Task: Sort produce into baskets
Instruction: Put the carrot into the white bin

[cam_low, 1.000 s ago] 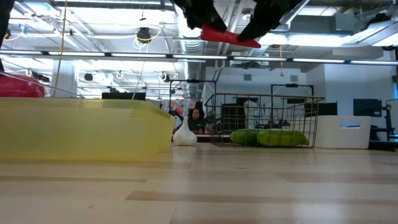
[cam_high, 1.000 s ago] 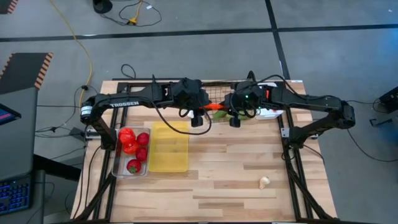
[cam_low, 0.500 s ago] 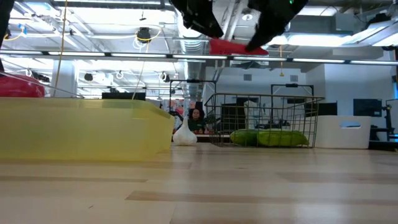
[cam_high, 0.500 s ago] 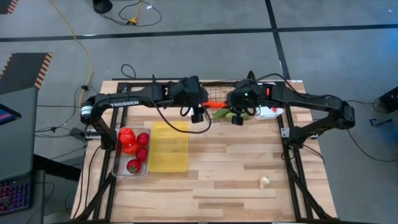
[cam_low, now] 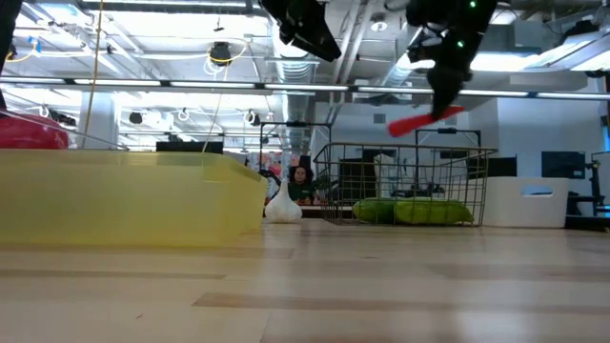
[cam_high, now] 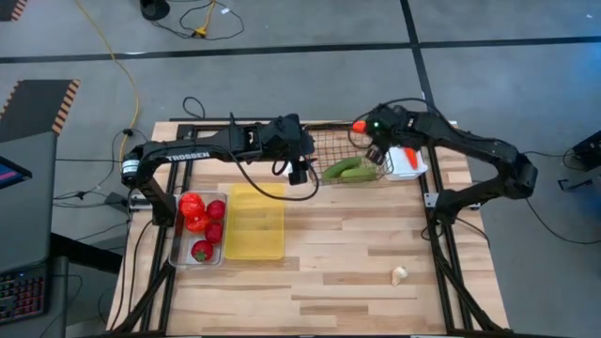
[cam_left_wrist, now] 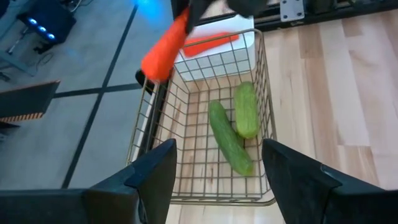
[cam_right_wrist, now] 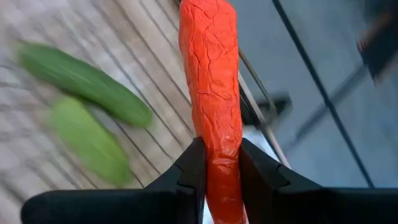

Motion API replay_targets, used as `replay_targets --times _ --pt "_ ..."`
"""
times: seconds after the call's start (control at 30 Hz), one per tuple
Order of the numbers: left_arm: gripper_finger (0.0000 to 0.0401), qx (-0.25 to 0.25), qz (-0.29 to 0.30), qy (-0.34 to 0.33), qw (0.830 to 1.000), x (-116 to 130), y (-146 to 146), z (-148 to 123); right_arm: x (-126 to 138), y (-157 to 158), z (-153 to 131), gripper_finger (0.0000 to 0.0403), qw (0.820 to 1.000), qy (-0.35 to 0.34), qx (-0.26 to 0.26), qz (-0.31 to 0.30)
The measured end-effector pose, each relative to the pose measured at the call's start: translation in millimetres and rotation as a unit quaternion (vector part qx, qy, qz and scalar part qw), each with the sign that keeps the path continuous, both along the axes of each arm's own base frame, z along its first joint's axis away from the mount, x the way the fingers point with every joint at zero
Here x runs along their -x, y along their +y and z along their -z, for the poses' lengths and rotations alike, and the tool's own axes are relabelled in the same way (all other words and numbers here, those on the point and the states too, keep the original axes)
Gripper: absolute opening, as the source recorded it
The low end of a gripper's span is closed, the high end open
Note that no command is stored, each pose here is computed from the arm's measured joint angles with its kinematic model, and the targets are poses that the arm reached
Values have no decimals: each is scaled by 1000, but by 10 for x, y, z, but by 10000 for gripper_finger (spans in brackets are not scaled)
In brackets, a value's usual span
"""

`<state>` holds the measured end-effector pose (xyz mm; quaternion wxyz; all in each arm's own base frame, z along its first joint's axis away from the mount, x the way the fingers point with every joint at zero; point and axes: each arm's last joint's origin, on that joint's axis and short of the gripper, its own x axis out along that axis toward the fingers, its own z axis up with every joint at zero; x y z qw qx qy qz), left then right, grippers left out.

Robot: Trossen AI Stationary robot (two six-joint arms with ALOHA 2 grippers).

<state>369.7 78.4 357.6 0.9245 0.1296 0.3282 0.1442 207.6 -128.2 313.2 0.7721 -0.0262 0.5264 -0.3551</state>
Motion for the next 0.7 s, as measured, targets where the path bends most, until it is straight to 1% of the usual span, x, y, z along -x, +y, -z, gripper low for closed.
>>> replay_targets --times 0.13,0.23,0.33,0.43,0.53,0.6,0.7 --pt "223 1 0 1 1000 1 0 3 213 -124 47 99 995 32 -25 93" --pt "223 3 -1 9 1000 11 -2 16 325 -185 65 99 986 26 -43 160" --pt "223 6 -2 13 1000 16 -3 23 399 -232 69 99 975 22 -37 216" --pt "223 8 -2 20 1000 25 -7 35 458 -272 70 99 966 17 -31 257" --pt "223 9 -2 25 1000 31 -8 42 530 -290 86 99 957 27 -43 287" --pt "223 9 -2 25 1000 31 -8 42 588 -282 99 99 953 46 -61 294" --pt "223 9 -2 25 1000 31 -8 42 662 -262 117 99 946 63 -106 299"
